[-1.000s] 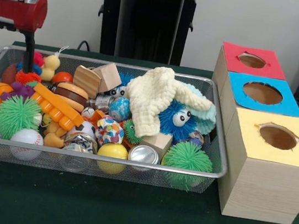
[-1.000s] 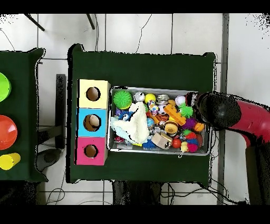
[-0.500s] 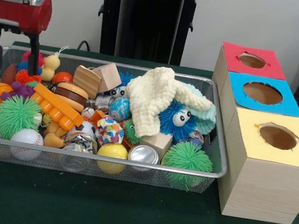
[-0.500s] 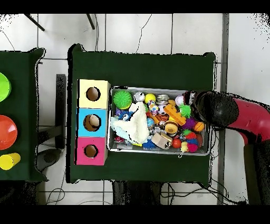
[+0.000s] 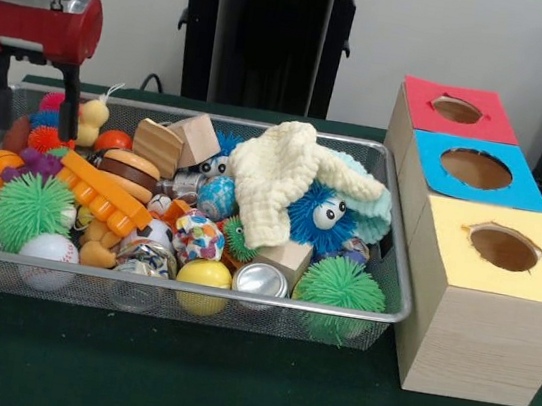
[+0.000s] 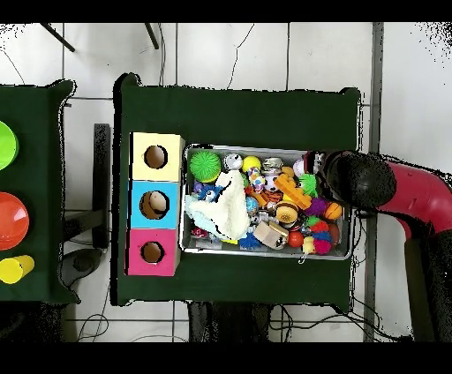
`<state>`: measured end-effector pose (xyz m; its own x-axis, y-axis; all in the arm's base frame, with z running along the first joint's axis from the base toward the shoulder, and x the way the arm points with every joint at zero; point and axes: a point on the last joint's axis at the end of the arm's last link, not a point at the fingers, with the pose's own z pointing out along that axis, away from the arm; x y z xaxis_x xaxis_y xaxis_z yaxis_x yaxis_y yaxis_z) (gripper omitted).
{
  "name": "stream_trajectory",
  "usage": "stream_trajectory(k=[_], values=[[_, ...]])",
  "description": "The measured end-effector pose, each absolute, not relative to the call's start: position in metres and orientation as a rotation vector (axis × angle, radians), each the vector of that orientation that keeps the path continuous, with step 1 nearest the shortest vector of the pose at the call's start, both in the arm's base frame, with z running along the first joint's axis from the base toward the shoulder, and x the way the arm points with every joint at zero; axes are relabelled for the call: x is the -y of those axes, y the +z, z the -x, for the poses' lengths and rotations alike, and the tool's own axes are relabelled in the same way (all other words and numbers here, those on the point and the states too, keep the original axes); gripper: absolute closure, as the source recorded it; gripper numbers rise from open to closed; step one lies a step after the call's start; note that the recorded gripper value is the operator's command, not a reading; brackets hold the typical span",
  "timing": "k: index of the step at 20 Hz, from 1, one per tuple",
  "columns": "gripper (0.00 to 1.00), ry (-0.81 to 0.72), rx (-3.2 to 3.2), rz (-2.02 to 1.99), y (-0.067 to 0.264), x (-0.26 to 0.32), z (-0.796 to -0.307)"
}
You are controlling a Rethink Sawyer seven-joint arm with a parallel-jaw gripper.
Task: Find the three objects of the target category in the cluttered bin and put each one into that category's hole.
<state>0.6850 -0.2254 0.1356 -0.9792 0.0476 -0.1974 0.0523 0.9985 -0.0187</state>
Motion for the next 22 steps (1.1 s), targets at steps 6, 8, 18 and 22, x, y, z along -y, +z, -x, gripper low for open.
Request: stream_trajectory(k=[6, 8, 18, 22], values=[[0.00, -0.037, -2.942, -0.070, 0.1354, 0.2251, -0.6850], [0.00, -0.038, -2.942, -0.069, 0.1353, 0.2251, -0.6850], [0.00, -0.040, -2.942, -0.064, 0.1351, 0.2245, -0.6851], [0.00, -0.040, -2.942, -0.064, 0.1351, 0.2245, -0.6851]])
